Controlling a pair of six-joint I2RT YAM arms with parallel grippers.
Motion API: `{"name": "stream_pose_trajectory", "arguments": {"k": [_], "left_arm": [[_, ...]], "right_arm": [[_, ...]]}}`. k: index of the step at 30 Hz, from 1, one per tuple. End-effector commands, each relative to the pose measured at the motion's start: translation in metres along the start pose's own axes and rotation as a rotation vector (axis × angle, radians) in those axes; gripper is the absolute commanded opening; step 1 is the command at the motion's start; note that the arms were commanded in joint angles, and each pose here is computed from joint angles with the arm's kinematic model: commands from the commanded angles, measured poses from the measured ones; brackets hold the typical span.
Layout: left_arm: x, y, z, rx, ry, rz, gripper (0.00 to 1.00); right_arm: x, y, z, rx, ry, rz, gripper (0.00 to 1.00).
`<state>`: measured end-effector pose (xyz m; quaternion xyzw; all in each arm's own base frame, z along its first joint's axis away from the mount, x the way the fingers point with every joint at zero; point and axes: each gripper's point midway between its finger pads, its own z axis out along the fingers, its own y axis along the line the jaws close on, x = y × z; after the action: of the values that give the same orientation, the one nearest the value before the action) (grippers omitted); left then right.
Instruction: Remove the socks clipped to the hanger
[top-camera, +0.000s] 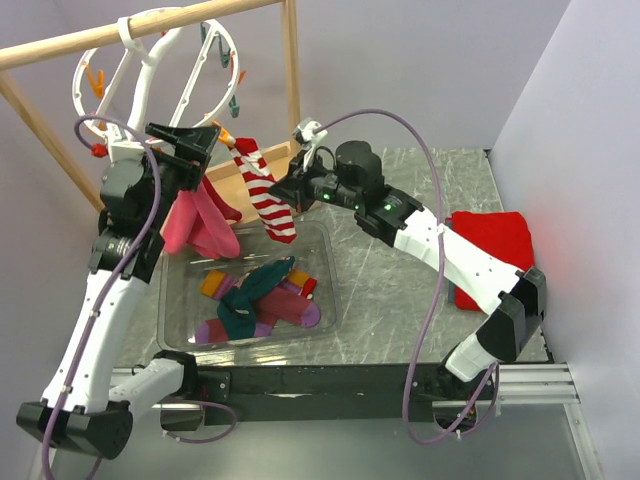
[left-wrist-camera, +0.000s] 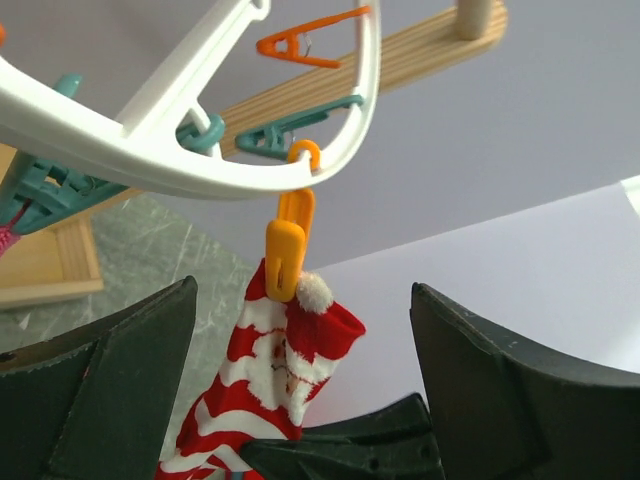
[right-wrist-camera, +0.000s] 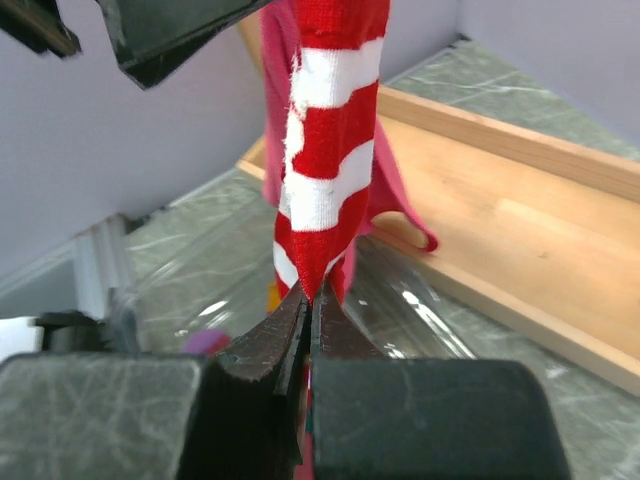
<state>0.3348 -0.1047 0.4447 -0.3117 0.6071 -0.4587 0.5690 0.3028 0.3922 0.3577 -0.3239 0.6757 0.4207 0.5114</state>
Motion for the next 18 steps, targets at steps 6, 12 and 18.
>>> {"name": "stream_pose_trajectory", "arguments": {"k": [6,12,18], "left_arm": [[-0.022,-0.022,0.011,-0.107,-0.003,0.088,0.75],[-0.025,-0.010,0.023,-0.242,0.010,0.234,0.68],[-0.017,0.001,0.029,-0.338,-0.024,0.316,0.70]], "right_arm": [[-0.030,-0.010,-0.011,0.208,-0.066,-0.196,0.00],[-0.029,-0.017,-0.006,0.315,-0.053,-0.269,0.00],[-0.024,-0.025,0.000,0.417,-0.032,-0.333,0.00]]}}
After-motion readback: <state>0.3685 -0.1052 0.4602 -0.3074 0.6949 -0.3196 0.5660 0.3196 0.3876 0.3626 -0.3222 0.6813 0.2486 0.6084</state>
